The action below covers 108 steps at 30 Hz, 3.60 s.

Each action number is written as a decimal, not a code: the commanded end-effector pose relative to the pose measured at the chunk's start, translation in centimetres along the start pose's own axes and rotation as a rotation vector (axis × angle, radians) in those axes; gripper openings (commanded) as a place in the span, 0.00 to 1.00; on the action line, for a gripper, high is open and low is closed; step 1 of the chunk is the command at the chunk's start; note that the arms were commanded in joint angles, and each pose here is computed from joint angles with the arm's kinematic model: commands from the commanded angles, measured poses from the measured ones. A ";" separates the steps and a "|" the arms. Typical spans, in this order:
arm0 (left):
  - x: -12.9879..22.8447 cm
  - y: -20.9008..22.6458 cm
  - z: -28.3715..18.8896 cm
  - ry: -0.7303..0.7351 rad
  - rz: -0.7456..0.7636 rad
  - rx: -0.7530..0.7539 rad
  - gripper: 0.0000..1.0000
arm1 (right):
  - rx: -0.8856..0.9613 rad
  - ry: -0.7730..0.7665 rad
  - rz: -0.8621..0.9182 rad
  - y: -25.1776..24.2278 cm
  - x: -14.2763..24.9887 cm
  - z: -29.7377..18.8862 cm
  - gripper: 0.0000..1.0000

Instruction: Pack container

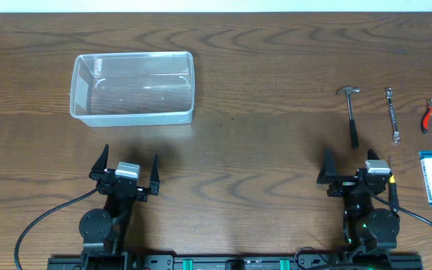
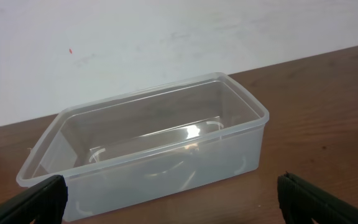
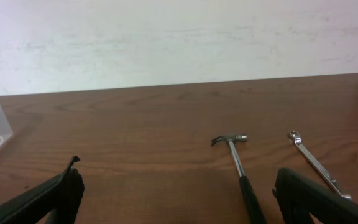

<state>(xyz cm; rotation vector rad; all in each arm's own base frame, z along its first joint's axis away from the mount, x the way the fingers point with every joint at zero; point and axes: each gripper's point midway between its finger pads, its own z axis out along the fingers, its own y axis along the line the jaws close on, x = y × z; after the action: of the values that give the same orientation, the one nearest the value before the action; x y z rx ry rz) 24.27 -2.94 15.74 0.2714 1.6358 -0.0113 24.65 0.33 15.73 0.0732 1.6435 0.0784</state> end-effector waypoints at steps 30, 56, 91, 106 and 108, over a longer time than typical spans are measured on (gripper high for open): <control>1.6 -0.2 0.1 0.047 -0.014 0.003 0.98 | -0.005 0.002 -0.009 0.1 0.1 0.0 0.99; 1.6 -0.2 0.1 0.047 -0.014 0.003 0.98 | -0.013 -0.003 0.293 0.2 -0.1 0.0 0.99; 1.6 -0.2 0.1 0.047 -0.014 0.003 0.98 | -0.177 0.374 0.112 4.7 -7.7 -1.4 0.99; 1.6 -0.2 0.1 0.047 -0.014 0.003 0.98 | -0.293 0.534 0.176 8.8 -13.8 3.2 0.99; 1.6 -0.2 0.1 0.047 -0.014 0.003 0.98 | -0.275 0.638 0.152 9.7 -13.1 4.6 0.99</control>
<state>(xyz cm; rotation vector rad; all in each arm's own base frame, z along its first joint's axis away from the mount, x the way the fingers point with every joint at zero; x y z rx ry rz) 24.26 -2.92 15.74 0.2703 1.6375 -0.0108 28.09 7.77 29.74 -0.0298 2.1482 0.5251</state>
